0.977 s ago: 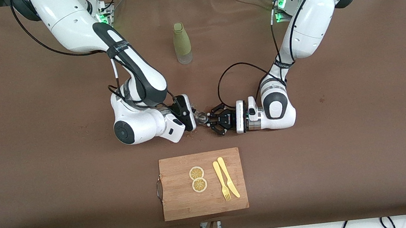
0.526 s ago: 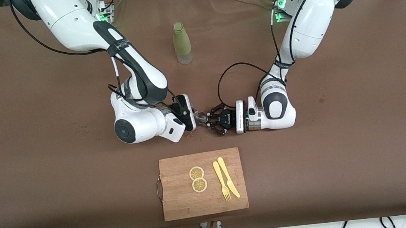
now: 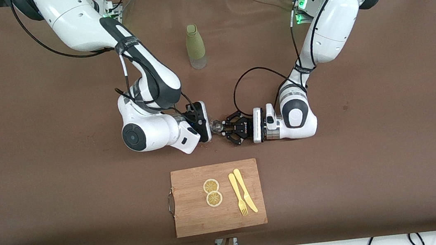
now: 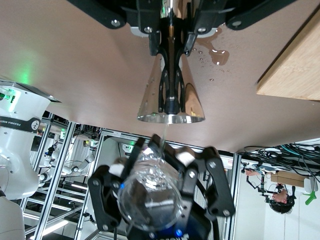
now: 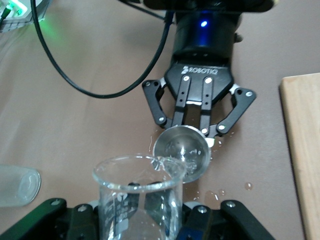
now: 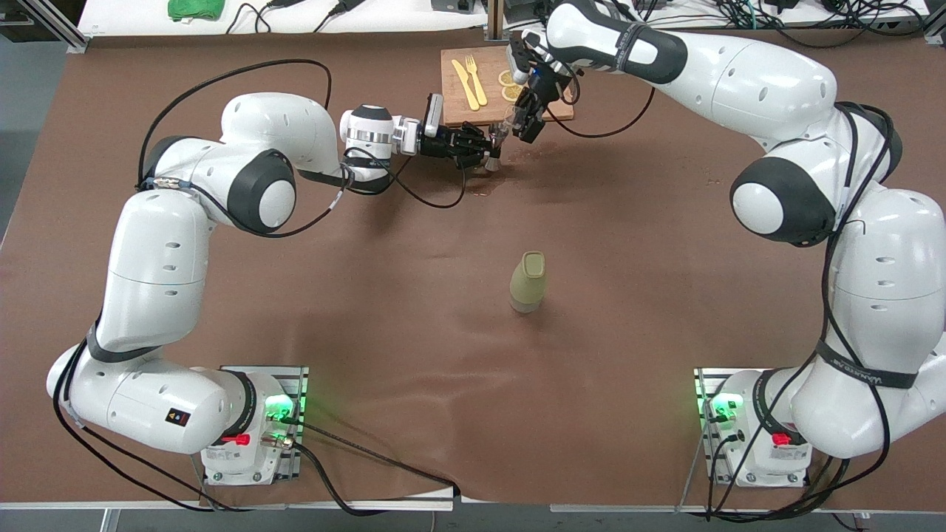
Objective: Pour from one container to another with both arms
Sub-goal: 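Tilt the beaker with the right gripper, pouring liquid into the jigger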
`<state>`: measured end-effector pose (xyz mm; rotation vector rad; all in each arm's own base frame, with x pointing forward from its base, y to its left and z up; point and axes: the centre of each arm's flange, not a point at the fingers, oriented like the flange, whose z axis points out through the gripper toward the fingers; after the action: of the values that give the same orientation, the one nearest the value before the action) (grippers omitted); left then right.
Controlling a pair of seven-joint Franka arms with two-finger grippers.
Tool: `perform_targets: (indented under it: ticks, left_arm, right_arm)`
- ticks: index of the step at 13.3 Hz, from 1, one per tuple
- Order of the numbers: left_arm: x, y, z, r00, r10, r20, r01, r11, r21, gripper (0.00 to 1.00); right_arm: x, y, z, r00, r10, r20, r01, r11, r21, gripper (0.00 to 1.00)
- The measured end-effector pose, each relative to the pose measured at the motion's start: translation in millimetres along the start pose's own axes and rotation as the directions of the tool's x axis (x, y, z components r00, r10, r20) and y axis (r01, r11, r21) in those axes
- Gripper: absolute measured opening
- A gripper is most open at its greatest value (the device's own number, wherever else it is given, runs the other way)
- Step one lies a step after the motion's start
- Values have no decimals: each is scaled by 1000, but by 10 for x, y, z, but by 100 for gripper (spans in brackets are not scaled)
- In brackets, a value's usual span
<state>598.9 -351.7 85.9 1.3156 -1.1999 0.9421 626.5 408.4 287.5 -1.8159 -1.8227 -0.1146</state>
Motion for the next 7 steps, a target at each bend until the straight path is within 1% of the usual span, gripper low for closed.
perform_targets:
  ticks: [7]
  left_arm:
    - [1, 13, 27, 1000, 1, 0, -1, 1000, -4, 21]
  right_arm:
    - [8, 8, -30, 1000, 0, 3, 0, 1000, -8, 12]
